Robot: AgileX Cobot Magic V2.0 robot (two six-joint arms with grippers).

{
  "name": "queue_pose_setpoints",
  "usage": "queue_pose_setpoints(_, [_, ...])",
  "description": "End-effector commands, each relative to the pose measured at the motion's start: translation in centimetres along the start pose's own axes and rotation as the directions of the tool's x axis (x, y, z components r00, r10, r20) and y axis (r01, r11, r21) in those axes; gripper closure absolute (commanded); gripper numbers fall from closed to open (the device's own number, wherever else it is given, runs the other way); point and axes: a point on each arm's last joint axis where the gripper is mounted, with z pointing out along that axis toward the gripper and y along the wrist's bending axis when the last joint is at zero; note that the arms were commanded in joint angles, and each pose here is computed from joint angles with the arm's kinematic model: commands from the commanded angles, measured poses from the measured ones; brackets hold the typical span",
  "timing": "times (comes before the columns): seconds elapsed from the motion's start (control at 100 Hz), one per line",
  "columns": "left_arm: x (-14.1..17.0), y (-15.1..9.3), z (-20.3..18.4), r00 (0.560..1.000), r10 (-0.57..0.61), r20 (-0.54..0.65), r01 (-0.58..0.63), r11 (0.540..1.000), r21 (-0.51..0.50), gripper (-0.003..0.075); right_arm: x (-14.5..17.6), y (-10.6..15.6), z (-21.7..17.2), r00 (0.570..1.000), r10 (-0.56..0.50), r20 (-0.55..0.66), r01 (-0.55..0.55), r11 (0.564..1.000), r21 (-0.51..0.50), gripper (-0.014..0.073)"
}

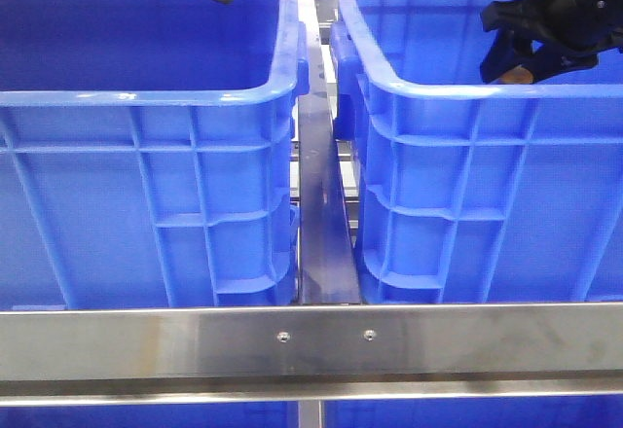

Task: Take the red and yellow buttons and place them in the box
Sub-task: 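Carry the yellow button into the empty bin with the right gripper, release, then move the left gripper back down into the button bin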

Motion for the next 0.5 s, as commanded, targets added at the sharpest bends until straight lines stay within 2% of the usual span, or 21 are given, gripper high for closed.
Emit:
queue_pose_setpoints(0.0, [-1.4, -2.0, -1.5, 0.997, 0.020, 0.071, -0.024, 0.998, 0.052, 0.0062, -2.9, 0.6, -2.4, 0.992, -0.015, 0.124, 0.013, 1.000, 0.020, 0.0011])
queue_pose_setpoints(0.24, [-1.4, -2.0, -1.5, 0.997, 0.020, 0.071, -0.024, 0.998, 0.052, 0.0062, -3.2, 0.7, -3.0, 0.991, -0.017, 0.130, 0.015, 1.000, 0.013, -0.0001])
queue_pose_setpoints(0.49, [-1.4, -2.0, -1.5, 0.997, 0.020, 0.071, -0.024, 0.998, 0.052, 0.0062, -2.8, 1.6, -6.1, 0.988, -0.011, 0.156, 0.009, 1.000, 0.012, 0.0001])
